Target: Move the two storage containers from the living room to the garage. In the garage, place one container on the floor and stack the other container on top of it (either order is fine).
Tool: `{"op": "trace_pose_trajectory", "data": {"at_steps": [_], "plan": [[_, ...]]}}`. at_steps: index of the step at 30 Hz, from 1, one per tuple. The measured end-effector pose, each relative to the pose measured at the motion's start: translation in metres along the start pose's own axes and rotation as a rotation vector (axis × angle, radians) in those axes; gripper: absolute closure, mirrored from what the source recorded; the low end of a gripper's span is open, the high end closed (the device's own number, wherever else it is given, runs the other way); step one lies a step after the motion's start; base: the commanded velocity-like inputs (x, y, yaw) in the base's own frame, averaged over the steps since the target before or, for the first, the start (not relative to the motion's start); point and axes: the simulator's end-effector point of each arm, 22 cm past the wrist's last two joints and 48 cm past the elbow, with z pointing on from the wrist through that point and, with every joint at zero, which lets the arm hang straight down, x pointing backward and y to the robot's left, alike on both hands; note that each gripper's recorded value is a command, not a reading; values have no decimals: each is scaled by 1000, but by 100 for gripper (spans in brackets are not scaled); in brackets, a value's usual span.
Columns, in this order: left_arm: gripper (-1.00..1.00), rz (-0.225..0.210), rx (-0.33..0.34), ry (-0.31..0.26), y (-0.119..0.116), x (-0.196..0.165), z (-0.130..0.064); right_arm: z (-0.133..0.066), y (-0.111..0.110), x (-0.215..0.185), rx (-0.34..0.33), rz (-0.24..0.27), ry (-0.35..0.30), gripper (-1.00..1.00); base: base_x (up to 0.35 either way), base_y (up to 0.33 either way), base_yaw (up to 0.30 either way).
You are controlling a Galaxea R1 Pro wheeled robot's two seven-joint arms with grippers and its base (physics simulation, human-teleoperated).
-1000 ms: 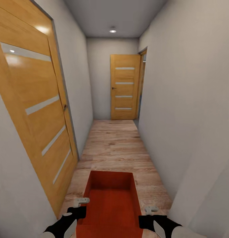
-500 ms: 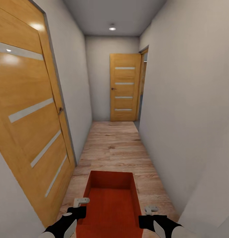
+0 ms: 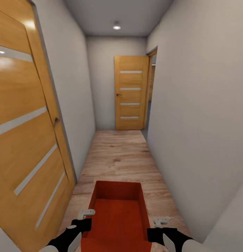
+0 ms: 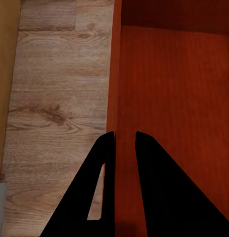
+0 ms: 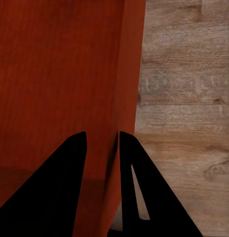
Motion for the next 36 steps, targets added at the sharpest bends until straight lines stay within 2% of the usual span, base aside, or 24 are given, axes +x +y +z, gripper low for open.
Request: {"op": "trace_pose_trajectory", "data": {"at_steps": [36], "plan": [[100, -1, 0, -1, 0, 0, 0, 0, 0, -1, -1, -2, -1, 100, 340, 0, -1]]}}
